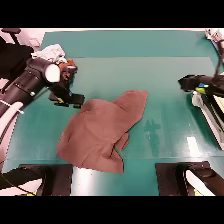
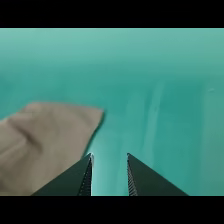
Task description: Fold the shirts.
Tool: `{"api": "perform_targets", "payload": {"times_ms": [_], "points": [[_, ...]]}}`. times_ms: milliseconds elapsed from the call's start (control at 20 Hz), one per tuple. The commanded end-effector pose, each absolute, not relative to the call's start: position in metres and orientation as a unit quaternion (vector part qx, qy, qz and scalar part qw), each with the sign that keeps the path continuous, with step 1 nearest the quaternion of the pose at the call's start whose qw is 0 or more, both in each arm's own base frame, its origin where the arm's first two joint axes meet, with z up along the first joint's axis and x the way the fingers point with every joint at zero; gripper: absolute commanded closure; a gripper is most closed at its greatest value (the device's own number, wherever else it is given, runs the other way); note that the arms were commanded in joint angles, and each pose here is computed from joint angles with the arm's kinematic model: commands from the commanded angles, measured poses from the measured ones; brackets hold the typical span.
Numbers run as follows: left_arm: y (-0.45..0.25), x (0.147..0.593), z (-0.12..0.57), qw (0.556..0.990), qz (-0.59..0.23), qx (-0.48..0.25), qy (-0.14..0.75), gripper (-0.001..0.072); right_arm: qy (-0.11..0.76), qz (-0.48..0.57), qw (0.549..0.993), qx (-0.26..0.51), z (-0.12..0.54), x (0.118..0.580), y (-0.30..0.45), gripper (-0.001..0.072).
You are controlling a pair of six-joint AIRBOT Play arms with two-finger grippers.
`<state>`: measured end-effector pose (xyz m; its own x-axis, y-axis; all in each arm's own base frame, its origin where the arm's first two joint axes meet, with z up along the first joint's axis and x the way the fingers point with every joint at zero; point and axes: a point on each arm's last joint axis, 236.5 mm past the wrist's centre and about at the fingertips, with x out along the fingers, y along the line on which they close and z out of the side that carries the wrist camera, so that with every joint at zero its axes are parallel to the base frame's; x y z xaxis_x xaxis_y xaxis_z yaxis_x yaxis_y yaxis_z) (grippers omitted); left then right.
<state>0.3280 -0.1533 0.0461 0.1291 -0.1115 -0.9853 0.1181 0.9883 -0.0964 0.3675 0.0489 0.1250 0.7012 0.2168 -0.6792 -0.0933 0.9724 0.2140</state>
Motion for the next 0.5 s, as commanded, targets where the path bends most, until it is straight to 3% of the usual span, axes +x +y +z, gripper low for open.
{"api": "perform_targets", "payload": {"times_ms": [0,200,450], "points": [[-0.136,0.353,0.068,0.769,-0.075,-0.065,0.631,0.0133,0.436,0.114,0.890,0.071,0.088,0.363,0.074,0.0446],[-0.127,0.314,0.104,0.761,-0.121,-0.025,0.637,0.0134,0.498,0.108,0.857,0.076,0.056,0.352,0.069,0.0447],[-0.130,0.248,0.126,0.775,-0.158,-0.061,0.609,0.0135,0.503,0.080,0.855,0.097,0.055,0.351,0.045,0.0446]]}}
